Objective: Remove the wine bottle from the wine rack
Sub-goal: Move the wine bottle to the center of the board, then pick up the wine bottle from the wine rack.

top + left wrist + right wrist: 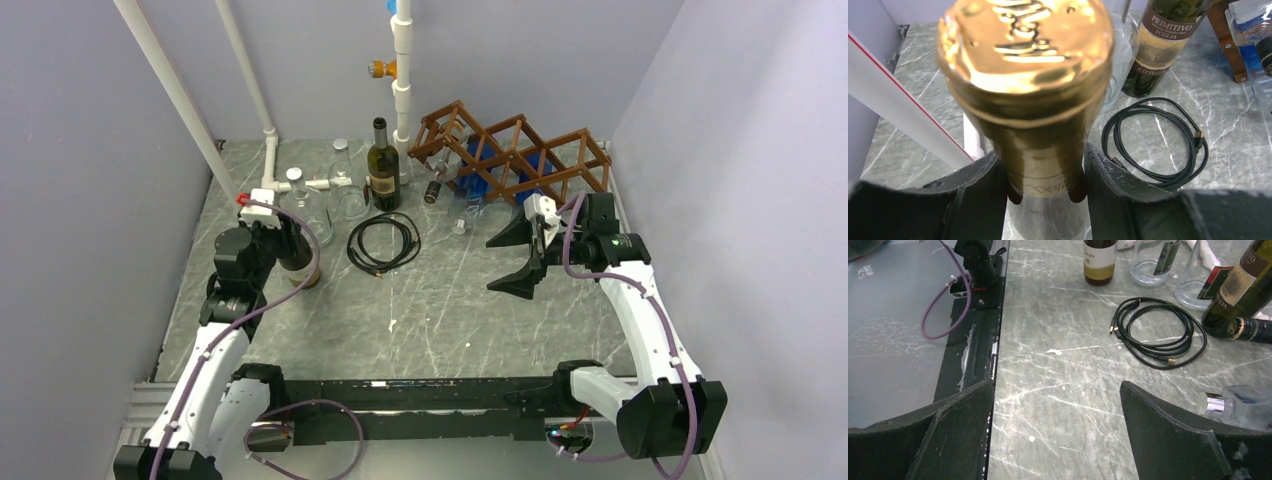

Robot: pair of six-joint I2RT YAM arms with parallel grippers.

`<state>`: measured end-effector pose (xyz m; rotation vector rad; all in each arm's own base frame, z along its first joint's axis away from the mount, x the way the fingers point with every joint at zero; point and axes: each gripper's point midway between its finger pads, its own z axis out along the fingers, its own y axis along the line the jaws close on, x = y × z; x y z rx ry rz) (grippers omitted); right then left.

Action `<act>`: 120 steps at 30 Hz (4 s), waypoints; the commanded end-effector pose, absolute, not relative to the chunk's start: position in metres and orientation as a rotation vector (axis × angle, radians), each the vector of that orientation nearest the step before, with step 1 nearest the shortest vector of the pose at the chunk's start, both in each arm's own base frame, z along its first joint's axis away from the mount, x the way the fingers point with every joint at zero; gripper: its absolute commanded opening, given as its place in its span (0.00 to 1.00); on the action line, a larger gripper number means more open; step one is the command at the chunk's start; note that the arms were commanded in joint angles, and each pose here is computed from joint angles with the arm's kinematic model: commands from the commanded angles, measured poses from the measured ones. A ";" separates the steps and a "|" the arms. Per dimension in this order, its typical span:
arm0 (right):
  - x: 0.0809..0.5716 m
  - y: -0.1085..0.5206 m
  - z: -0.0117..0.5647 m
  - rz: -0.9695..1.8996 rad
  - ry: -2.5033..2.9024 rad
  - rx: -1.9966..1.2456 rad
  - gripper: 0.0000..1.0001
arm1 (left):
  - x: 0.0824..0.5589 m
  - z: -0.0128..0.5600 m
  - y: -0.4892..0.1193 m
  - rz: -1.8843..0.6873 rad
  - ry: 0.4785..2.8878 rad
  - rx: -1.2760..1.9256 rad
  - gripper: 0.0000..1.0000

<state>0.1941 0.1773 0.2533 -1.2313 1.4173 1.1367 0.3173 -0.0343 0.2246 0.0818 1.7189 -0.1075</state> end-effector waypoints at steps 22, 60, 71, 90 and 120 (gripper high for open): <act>0.197 0.177 0.256 1.118 1.369 -1.249 1.00 | 0.341 0.343 0.032 0.111 1.352 -0.060 0.15; 0.205 0.168 0.250 1.055 1.407 -1.242 1.00 | 0.261 0.375 -0.020 -0.257 1.423 -0.085 1.00; 0.212 0.158 0.252 1.021 1.429 -1.200 1.00 | 0.260 0.370 -0.073 -0.578 1.538 0.045 0.99; 0.221 0.151 0.248 1.016 1.465 -1.158 1.00 | 0.253 0.335 -0.161 -0.854 1.675 0.250 1.00; 0.223 0.148 0.247 0.999 1.479 -1.147 1.00 | 0.372 0.245 -0.270 -0.828 1.826 0.127 1.00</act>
